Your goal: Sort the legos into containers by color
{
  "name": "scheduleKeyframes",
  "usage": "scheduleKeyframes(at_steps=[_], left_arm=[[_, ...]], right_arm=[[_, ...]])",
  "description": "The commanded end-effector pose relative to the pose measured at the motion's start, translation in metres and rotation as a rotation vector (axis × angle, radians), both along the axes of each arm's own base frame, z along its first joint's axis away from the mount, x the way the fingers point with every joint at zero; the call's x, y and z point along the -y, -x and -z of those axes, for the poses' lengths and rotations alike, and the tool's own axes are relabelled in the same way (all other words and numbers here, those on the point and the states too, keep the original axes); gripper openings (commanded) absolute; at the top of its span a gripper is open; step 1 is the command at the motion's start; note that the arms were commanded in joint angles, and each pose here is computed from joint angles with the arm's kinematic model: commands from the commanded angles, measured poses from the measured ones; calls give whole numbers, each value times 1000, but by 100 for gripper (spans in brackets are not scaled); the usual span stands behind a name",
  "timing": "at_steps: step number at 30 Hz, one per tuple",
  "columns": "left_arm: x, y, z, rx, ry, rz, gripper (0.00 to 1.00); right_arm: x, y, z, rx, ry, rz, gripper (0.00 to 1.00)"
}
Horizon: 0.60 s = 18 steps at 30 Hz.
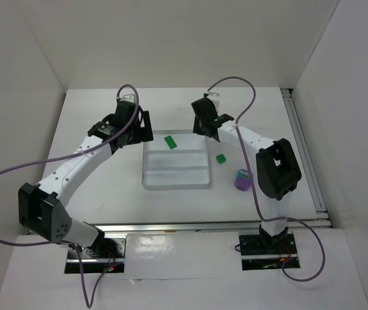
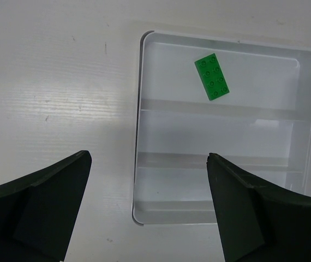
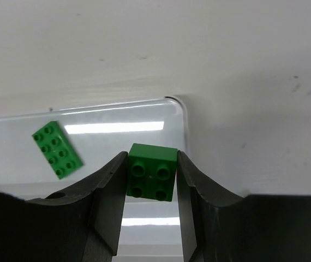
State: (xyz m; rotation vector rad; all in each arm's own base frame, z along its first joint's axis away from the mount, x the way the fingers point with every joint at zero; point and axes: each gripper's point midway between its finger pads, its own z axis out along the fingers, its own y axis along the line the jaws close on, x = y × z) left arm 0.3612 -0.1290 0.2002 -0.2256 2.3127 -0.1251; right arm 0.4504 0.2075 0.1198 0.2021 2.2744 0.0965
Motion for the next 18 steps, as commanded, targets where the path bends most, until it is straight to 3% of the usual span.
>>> scheduleKeyframes(at_steps=[1, 5, 7, 9, 10, 12, 14, 18], left_arm=[[5, -6, -10, 36, 16, 15, 100], [2, -6, -15, 51, 17, -8, 100], [2, -6, -15, 51, 17, -8, 100], [2, -6, -15, 51, 17, -8, 100], [2, -7, -11, 42, 13, -8, 100], [4, -6, -11, 40, 19, -1, 100], [6, -6, -8, 29, 14, 11, 100], [6, -6, -8, 29, 14, 11, 100]], right_arm=[[-33, -6, 3, 3, -5, -67, 40], [-55, -6, 15, -25, -24, -119, 45], [-67, -8, 10, -12, -29, -159, 60], [-73, -6, 2, 4, -41, -184, 86], [-72, -6, -5, 19, -42, -178, 90], [-53, -6, -17, 60, -5, -101, 90], [-21, -3, -36, 120, -8, -19, 84], [44, 15, -41, 129, 0, 81, 84]])
